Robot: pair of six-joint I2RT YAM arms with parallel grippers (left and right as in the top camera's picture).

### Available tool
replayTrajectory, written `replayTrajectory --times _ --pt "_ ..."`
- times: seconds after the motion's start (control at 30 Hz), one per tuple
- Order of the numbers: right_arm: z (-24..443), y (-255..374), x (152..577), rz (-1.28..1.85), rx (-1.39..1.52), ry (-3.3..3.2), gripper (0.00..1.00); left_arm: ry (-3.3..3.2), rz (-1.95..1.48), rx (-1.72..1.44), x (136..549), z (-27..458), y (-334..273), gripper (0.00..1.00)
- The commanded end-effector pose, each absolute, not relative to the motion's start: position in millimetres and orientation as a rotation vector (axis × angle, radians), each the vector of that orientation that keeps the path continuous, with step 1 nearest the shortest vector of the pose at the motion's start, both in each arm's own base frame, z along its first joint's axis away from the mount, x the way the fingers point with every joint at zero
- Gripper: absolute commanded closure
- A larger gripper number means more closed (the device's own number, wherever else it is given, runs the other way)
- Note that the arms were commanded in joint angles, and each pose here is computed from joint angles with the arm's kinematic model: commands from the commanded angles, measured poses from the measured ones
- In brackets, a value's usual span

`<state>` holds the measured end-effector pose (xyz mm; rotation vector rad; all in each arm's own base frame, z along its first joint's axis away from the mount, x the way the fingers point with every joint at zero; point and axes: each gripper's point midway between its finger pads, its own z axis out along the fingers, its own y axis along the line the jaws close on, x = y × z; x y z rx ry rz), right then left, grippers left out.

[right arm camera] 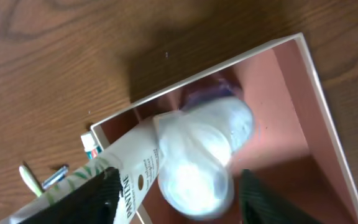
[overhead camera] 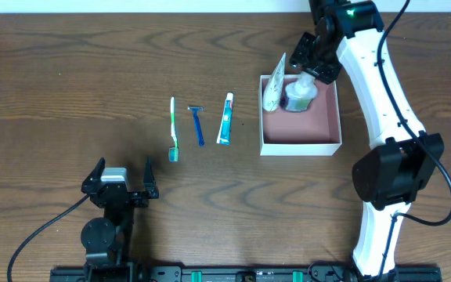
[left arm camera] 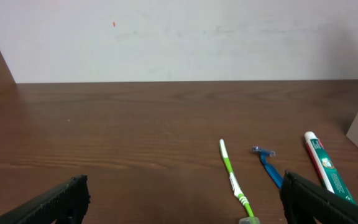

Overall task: Pack container
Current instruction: 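Move the right gripper to the green Dettol soap bar and grasp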

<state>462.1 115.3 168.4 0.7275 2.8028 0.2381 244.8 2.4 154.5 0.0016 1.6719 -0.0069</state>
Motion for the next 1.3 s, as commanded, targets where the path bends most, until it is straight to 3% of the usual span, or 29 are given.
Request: replayTrajectory --times 0.0,0.2,0.33,0.47,0.57,0.63,0.73,0.9,1.13,1.27 --pt "171.9 120.6 462.4 0.248 0.711 2.796 0.36 1.714 -0.013 0.016 244.3 139.4 0.7 0.02" --pt "183.0 114.7 470.6 0.270 0.720 2.751 0.33 1.714 -0.013 0.017 244.2 139.4 0.7 0.02" --pt "224.7 94.5 476.8 0.302 0.699 2.659 0.31 1.714 -0.013 0.016 244.2 139.4 0.7 0.02" --pt "284.2 59.5 468.1 0.303 0.718 2.531 0.19 1.714 -0.013 0.016 244.3 139.4 0.7 0.02" --pt "317.3 15.9 446.6 0.228 0.812 2.449 0.01 1.714 -0.013 0.017 244.2 139.4 0.7 0.02" --pt "323.4 -12.4 426.0 0.157 0.890 2.442 0.01 1.714 -0.013 0.016 244.3 139.4 0.7 0.02" --pt "312.2 -50.9 385.5 0.007 1.037 2.515 0.01 1.714 -0.013 0.016 244.2 139.4 0.7 0.02" --pt "280.6 -78.2 372.1 -0.109 0.974 2.661 0.01 1.714 -0.013 0.016 244.2 139.4 0.7 0.02" --pt "220.4 -121.6 337.7 -0.605 0.931 2.842 0.01 1.714 -0.013 0.016 244.3 139.4 0.7 0.02" --pt "200.5 -132.1 338.3 -0.726 0.729 2.923 0.01 1.714 -0.013 0.016 244.3 139.4 0.7 0.02"
